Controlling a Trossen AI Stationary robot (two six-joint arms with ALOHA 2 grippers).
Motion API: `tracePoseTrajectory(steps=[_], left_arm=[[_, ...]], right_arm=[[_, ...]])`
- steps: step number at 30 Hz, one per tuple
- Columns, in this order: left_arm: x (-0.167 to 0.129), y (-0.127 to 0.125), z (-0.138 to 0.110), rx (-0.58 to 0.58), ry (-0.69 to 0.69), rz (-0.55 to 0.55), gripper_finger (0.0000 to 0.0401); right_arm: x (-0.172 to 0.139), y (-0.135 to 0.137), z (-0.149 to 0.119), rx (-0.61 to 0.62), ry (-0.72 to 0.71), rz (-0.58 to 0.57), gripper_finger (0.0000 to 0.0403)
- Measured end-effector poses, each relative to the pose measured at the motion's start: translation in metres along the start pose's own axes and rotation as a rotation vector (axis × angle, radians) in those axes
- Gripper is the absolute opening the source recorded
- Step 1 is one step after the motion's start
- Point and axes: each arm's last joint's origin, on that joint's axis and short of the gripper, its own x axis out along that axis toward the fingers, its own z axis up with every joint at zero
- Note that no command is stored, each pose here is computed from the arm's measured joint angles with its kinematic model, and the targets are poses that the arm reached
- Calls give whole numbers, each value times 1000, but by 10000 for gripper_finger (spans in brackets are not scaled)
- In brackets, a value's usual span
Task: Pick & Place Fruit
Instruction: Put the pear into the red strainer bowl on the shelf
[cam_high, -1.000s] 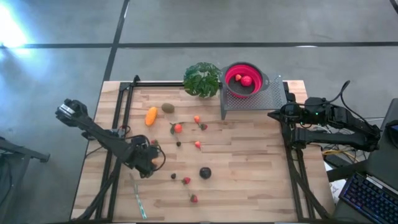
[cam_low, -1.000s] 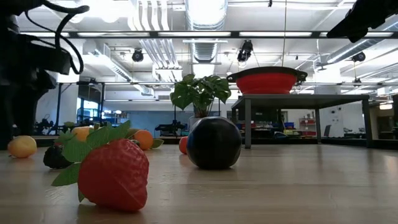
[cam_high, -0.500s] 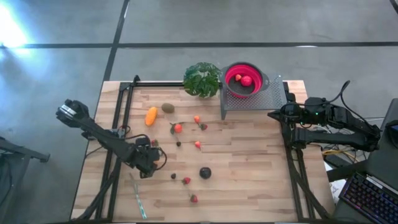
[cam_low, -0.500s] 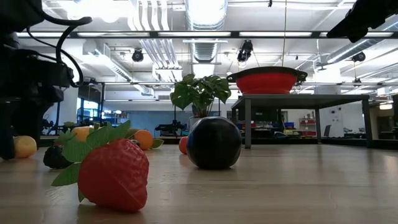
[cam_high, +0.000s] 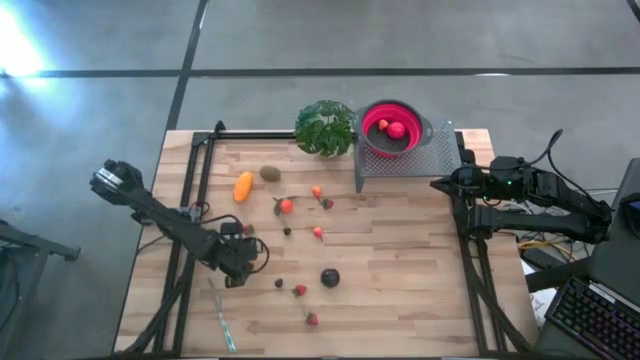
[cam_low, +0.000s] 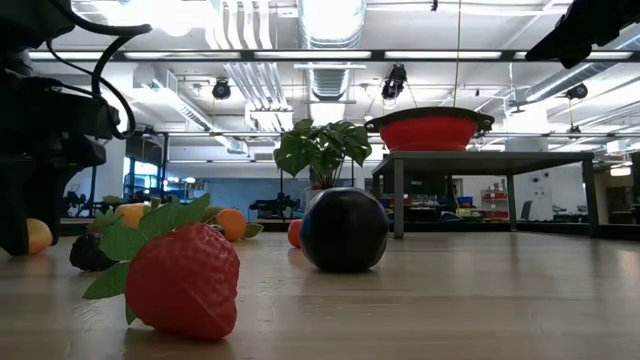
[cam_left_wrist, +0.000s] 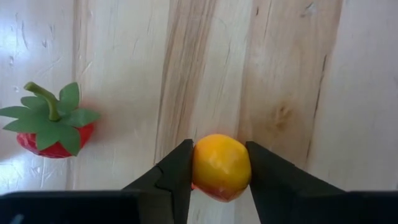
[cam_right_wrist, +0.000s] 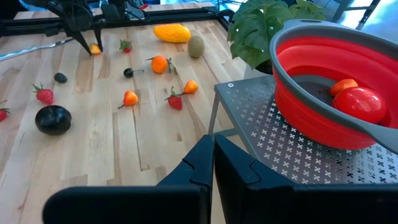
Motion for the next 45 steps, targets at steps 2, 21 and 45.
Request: tracePoseTrajectory(steps=[2,21,45], left_arm=[[0,0,0,-3,0,0,136],[-50,-7,43,-65,-506,54,140],[-61,43,123,-172,-1497,-244,137]], right_arm=[[0,0,0,0,0,0,8],[2,1,1,2,3,18,8],[79,37,30,-110,-67,334,24]])
